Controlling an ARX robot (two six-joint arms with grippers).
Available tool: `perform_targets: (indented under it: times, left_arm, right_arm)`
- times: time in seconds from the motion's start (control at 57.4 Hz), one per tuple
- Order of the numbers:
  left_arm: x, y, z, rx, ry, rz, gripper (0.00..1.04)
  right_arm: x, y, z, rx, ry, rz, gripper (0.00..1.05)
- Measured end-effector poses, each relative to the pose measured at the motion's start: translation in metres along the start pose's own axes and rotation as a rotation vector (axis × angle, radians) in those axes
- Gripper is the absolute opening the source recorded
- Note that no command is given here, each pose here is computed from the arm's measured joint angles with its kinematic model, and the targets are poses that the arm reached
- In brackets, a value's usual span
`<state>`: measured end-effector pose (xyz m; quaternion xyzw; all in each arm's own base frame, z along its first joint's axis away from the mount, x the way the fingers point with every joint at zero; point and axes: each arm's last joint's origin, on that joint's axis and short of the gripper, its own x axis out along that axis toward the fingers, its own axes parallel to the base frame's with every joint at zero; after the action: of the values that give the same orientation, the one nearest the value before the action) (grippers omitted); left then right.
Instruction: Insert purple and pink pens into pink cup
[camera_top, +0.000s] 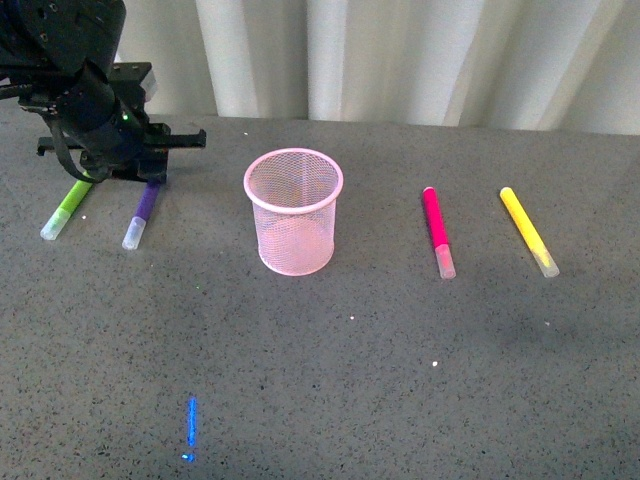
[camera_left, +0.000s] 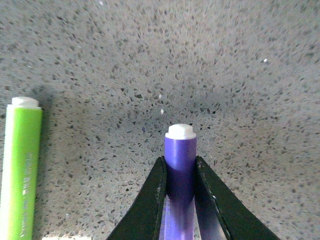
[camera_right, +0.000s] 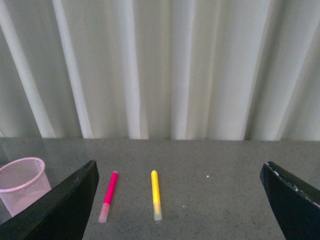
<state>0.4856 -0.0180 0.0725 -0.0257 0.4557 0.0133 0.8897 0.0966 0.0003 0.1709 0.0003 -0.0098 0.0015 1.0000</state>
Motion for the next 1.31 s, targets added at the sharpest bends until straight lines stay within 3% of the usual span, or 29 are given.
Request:
perform_targets:
  times: [0.348,0.697,0.819,1.132,1.306]
  left_arm:
    - [-0.095,0.008,0.026,-0.078,-0.282,-0.041,0.13]
    - [-0.167,-0.01,0.0,-0.245,-0.641,-0.16,0.13]
    - [-0.175,-0.03,-0.008,-0.296,-0.722,-0.224,0.13]
    - [-0.157,-0.094,-0.035,-0.314,-0.785,-0.422,0.13]
    - [-0.138,-0.104,-0.052,-0.336,-0.798,-0.46,0.13]
  right_arm:
    - [0.0,0.0,0.0,0.0,0.0,0.0,0.98]
    - [0.0,0.0,0.0,0.0,0.0,0.0,0.98]
    - [0.0,0.0,0.0,0.0,0.0,0.0,0.98]
    - [0.0,0.0,0.0,0.0,0.0,0.0,0.98]
    - [0.0,0.0,0.0,0.0,0.0,0.0,0.98]
